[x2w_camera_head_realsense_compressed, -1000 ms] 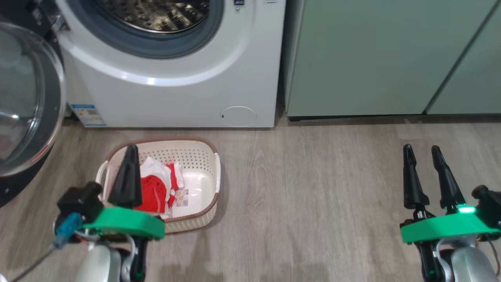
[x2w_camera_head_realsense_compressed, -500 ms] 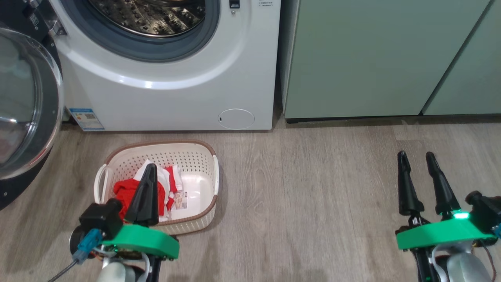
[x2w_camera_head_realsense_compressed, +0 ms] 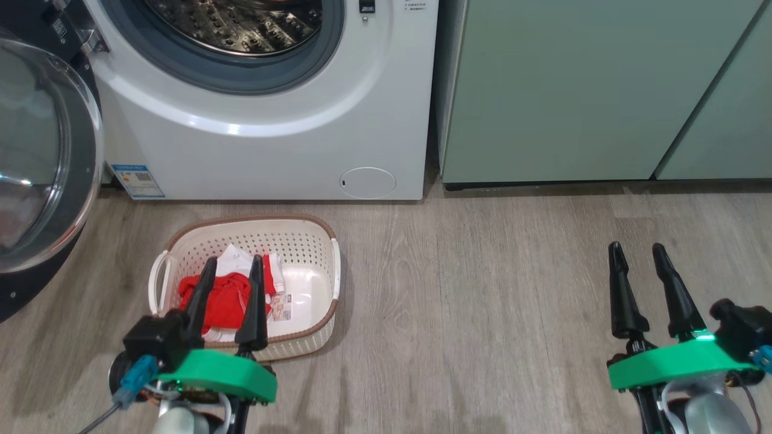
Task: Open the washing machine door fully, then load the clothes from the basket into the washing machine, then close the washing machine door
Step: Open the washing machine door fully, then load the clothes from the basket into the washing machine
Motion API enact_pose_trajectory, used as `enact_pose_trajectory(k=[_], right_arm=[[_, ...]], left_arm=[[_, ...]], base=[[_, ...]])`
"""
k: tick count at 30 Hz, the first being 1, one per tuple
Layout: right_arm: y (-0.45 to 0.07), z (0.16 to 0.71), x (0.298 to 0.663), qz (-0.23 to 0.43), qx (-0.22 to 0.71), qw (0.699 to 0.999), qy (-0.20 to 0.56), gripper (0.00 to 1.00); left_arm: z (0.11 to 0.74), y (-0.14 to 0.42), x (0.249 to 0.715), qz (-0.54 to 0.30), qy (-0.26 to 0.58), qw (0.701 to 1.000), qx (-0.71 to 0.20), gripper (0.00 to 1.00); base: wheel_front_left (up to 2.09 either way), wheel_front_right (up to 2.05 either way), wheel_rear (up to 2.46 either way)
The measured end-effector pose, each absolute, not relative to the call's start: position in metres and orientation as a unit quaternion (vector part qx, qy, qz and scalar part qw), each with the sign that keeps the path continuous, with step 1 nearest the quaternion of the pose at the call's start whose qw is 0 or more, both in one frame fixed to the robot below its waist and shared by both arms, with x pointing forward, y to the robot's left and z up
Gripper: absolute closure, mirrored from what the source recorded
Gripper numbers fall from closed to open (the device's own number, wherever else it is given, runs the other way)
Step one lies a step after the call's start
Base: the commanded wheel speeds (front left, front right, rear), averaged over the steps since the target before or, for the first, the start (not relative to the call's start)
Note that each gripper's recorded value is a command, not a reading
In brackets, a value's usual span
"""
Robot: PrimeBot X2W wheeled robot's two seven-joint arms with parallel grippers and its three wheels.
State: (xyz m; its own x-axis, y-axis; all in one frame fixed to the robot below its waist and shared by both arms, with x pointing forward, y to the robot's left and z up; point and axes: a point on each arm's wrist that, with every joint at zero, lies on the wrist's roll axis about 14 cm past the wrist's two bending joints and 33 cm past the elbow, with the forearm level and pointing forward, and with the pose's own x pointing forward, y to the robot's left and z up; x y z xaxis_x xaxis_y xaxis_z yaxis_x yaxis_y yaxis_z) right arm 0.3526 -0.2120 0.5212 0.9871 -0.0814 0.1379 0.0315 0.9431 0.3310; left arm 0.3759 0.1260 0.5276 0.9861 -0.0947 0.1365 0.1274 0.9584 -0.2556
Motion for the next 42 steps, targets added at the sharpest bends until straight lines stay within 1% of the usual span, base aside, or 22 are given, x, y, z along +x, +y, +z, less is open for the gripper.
enact_pose_trajectory(k=[9, 42], right_arm=[[-0.208, 0.515, 0.353, -0.021, 0.124, 0.99, -0.062, 0.0], [-0.201, 0.514, 0.355, -0.009, 0.126, 0.99, -0.059, 0.0]], left_arm=[[0.518, 0.119, 0.371, -0.071, -0.046, 0.988, -0.132, 0.0], [0.518, 0.119, 0.367, -0.07, -0.046, 0.988, -0.132, 0.0]], base=[[0.0, 0.0, 0.0], [0.0, 0.0, 0.0]])
